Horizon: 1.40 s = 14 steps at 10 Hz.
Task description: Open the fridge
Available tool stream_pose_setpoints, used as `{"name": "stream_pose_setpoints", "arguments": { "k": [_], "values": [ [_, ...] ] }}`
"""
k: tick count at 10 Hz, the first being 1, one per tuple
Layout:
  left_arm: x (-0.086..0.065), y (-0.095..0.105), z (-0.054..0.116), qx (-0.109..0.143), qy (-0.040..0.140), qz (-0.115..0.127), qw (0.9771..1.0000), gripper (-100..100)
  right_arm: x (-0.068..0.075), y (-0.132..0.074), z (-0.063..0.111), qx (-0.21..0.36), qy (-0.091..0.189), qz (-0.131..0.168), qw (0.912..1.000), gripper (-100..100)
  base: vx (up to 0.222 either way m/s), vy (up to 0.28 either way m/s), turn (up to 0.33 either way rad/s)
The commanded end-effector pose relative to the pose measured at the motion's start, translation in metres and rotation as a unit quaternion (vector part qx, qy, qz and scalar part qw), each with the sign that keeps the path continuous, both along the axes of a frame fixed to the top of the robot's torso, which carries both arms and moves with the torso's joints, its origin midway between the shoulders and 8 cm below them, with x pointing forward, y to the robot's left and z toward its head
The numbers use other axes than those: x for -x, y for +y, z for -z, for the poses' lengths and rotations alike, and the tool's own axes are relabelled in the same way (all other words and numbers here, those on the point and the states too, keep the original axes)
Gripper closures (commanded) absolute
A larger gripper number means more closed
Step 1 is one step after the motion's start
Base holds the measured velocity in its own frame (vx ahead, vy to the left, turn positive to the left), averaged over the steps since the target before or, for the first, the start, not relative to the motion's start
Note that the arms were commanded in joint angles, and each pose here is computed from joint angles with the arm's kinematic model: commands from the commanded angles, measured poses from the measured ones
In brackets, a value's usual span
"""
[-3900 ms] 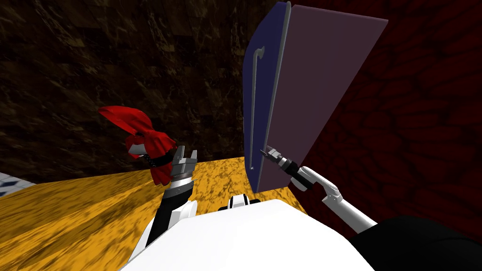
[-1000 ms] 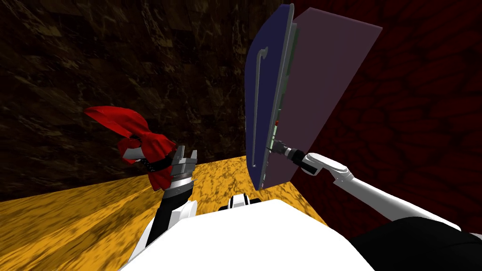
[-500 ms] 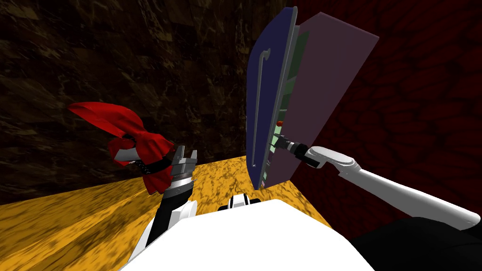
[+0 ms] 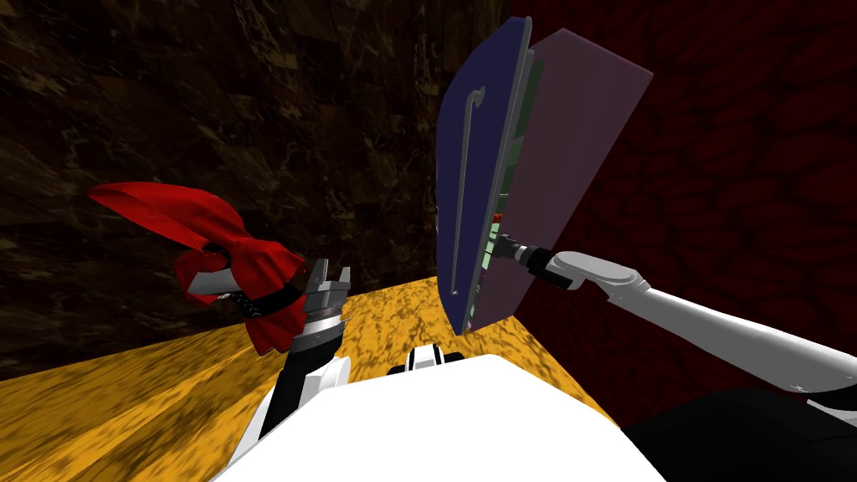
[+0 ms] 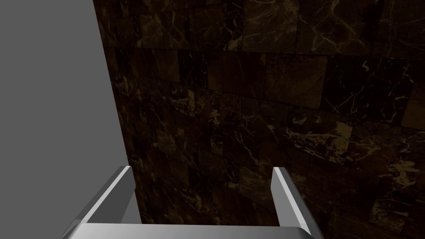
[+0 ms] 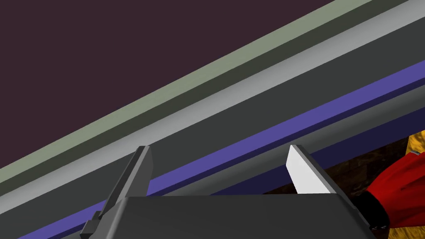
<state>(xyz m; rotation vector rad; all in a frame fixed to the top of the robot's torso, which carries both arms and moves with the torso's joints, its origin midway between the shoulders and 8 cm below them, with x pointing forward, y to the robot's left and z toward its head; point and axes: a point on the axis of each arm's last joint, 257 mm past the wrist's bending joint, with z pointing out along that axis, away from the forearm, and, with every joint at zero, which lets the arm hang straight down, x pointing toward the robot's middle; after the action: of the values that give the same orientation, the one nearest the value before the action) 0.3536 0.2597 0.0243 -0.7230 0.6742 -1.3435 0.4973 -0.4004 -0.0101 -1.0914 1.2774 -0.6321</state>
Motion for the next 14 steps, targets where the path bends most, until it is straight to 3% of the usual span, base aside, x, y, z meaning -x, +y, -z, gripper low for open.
{"name": "stream_pose_setpoints", "arguments": {
  "k": [1, 8, 11, 14],
  "values": [
    [0.0, 0.0, 0.0, 0.0, 0.0, 0.0, 1.0, 0, -0.009, -0.005, -0.038, 0.036, -0.041, 0.012, 0.9985, -100, 0.014, 0.034, -0.044],
    [0.0, 0.0, 0.0, 0.0, 0.0, 0.0, 1.0, 0, -0.009, -0.005, -0.038, 0.036, -0.041, 0.012, 0.9985, -100, 0.003, 0.01, -0.006],
    [0.0, 0.0, 0.0, 0.0, 0.0, 0.0, 1.0, 0, -0.016, -0.015, -0.076, 0.12, -0.078, 0.025, 0.9894, -100, 0.015, 0.075, -0.082],
    [0.0, 0.0, 0.0, 0.0, 0.0, 0.0, 1.0, 0, -0.016, -0.015, -0.076, 0.12, -0.078, 0.025, 0.9894, -100, -0.006, 0.034, -0.008]
  ]
}}
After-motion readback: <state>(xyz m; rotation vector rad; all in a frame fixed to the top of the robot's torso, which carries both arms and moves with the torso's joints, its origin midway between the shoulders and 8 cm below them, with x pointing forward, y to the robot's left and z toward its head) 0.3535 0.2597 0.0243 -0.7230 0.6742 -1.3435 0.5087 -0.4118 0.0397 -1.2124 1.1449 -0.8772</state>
